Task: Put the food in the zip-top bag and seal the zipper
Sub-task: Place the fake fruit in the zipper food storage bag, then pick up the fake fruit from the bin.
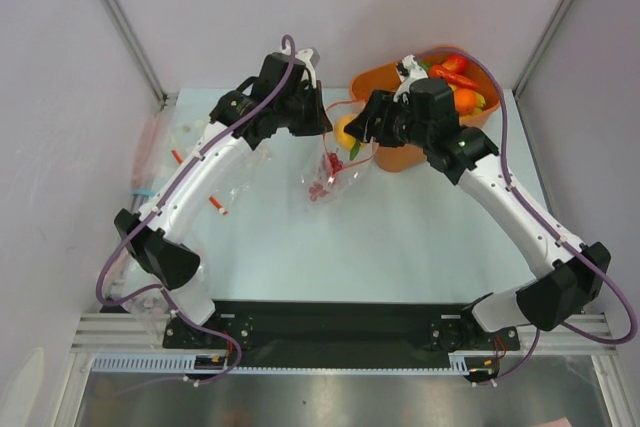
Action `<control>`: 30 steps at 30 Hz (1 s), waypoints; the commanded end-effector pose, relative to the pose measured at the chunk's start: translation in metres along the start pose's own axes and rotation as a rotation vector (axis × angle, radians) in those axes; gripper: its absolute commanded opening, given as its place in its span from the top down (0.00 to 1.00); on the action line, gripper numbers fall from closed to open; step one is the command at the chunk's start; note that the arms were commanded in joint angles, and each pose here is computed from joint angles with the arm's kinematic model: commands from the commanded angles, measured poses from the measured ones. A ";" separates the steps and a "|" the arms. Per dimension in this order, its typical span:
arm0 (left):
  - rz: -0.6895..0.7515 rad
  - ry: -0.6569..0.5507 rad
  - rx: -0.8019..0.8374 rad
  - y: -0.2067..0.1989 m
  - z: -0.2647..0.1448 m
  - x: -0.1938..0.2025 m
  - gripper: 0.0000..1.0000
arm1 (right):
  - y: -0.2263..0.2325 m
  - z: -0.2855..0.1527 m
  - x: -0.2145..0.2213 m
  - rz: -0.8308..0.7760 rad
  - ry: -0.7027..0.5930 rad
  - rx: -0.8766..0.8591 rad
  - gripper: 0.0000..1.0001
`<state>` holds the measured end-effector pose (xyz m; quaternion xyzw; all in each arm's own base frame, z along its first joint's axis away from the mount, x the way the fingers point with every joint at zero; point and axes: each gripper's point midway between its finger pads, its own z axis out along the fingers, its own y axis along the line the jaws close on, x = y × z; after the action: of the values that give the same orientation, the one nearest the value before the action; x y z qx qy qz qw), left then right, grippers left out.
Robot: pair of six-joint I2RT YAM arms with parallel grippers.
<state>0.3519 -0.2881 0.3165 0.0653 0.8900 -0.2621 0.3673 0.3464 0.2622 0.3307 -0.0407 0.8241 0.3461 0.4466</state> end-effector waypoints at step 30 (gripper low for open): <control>-0.017 -0.063 0.067 -0.016 -0.024 -0.011 1.00 | -0.004 -0.017 -0.034 -0.012 -0.073 0.069 0.06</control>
<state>0.3447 -0.2908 0.3130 0.0619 0.8918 -0.2756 0.3535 0.3580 0.2542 0.3215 -0.0199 0.8430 0.3088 0.4401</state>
